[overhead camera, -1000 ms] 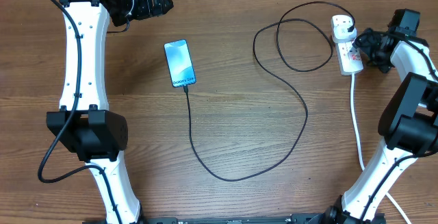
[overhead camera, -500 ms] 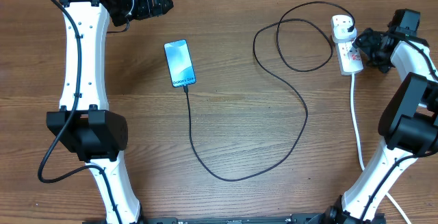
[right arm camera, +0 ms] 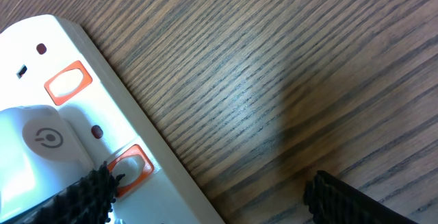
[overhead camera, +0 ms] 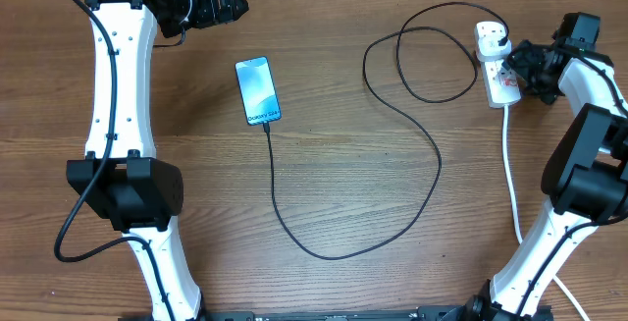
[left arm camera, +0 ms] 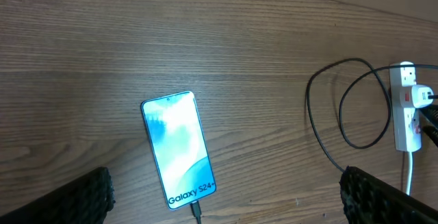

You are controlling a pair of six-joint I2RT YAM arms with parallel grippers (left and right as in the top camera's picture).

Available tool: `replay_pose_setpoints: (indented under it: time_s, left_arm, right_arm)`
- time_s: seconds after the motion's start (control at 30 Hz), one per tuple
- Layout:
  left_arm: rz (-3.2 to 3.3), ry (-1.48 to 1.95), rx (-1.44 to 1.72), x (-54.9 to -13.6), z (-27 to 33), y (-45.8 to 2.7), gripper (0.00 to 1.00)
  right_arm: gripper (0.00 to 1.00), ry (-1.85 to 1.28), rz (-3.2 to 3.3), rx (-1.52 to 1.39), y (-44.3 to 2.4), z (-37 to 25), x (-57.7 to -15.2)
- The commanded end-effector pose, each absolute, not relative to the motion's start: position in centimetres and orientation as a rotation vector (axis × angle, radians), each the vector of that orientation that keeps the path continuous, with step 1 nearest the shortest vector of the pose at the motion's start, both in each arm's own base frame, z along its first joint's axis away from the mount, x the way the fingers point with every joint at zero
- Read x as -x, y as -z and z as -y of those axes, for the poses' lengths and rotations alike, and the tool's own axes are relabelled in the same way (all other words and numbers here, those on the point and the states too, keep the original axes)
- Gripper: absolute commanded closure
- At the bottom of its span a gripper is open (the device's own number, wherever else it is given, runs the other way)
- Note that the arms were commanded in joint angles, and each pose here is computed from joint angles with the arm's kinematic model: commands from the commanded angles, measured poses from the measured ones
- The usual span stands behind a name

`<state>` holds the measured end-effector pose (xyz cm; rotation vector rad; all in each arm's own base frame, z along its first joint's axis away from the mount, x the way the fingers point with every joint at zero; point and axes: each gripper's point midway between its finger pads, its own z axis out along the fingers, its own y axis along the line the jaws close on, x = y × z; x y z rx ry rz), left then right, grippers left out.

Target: Plug charger to phone and switch on socket

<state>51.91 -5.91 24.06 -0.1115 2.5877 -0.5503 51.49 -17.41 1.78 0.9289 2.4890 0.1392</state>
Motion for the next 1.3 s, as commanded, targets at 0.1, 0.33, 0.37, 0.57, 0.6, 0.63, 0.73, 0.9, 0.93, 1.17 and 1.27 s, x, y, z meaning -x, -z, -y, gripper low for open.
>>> replay_pose_setpoints:
  time_s: [0.1, 0.33, 0.37, 0.57, 0.6, 0.63, 0.73, 0.9, 0.93, 1.17, 1.27]
  left_arm:
    - [-2.566, 0.561, 0.094, -51.8, 6.1, -25.0, 0.00]
    - [-2.566, 0.561, 0.094, -51.8, 6.1, -25.0, 0.00]
    - [-2.566, 0.561, 0.094, -51.8, 6.1, -25.0, 0.00]
    - [-2.566, 0.561, 0.094, -51.8, 6.1, -25.0, 0.00]
    - [-2.566, 0.561, 0.094, -51.8, 6.1, -25.0, 0.00]
    - [-2.566, 0.561, 0.094, -51.8, 6.1, -25.0, 0.00]
    - [-2.566, 0.561, 0.094, -51.8, 6.1, -25.0, 0.00]
    - [-2.566, 0.561, 0.094, -51.8, 6.1, -25.0, 0.00]
    - [-2.566, 0.561, 0.094, -51.8, 6.1, -25.0, 0.00]
    - [-2.566, 0.561, 0.094, -51.8, 6.1, -25.0, 0.00]
    - [-2.566, 0.561, 0.094, -51.8, 6.1, -25.0, 0.00]
  right_arm:
    - [0.11, -0.180, -2.566, -0.872, 0.3, 15.1, -51.4]
    - [0.11, -0.178, -2.554, -0.881, 0.1, 15.6, -51.5]
    - [0.11, -0.178, -2.549, -0.888, 0.0, 15.7, -51.5]
    - [0.10, -0.180, -2.488, -0.937, -2.3, 17.3, -52.2]
    - [0.10, -0.178, -2.478, -0.937, -3.0, 17.6, -52.3]
    - [0.10, -0.176, -2.466, -0.937, -3.7, 17.8, -52.5]
    - [0.10, -0.171, -2.442, -0.936, -4.9, 18.4, -52.6]
    - [0.10, -0.168, -2.431, -0.953, -5.0, 19.0, -52.4]
    - [0.10, -0.168, -2.429, -0.956, -5.1, 19.1, -52.4]
    - [0.09, -0.171, -2.434, -0.968, -4.6, 19.0, -52.3]
    - [0.09, -0.174, -2.442, -0.965, -4.3, 18.7, -52.4]
